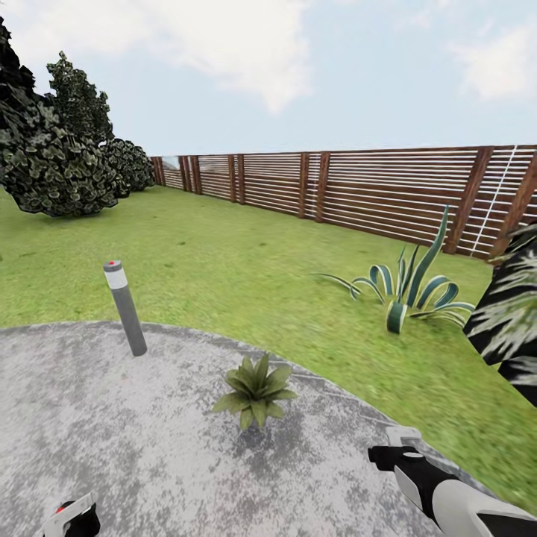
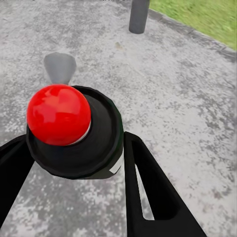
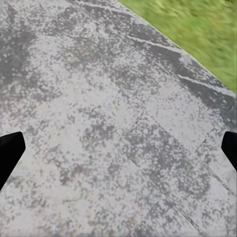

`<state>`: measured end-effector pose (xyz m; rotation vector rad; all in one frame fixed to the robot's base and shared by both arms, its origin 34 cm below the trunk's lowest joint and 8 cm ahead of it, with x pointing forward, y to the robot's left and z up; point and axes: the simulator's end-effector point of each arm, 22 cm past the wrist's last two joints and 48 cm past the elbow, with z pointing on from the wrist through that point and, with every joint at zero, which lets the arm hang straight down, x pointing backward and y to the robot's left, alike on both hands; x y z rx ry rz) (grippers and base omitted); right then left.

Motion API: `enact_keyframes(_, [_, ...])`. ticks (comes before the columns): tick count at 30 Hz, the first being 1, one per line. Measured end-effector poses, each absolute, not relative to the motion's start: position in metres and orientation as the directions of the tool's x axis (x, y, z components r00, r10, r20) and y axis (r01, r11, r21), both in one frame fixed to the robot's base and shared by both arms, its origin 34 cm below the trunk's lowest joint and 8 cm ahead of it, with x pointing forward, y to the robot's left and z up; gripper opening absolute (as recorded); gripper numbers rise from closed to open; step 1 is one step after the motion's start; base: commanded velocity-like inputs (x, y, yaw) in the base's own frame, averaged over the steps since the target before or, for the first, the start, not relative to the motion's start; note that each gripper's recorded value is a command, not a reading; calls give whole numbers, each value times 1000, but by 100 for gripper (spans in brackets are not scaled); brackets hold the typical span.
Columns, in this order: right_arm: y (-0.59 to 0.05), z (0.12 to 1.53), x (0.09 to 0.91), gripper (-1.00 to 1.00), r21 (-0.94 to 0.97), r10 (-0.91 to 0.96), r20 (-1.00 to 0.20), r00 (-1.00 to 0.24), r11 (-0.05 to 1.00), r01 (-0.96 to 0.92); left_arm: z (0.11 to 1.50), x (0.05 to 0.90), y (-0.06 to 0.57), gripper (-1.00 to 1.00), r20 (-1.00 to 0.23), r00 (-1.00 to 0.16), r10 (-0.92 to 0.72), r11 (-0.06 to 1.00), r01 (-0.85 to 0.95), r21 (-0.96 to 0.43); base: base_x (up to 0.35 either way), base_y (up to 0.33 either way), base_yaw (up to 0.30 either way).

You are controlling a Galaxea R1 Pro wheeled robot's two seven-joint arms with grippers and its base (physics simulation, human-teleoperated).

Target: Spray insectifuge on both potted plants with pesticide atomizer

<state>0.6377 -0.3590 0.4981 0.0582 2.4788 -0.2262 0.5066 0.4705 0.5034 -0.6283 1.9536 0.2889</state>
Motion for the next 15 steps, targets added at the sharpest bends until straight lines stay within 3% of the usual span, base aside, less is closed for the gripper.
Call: enact_keyframes(15, [-358, 527, 642, 100, -149, -14, -607, -794, 984, 96, 533, 510, 470, -100, -889, -345, -301, 835, -545, -71, 0, 0, 0])
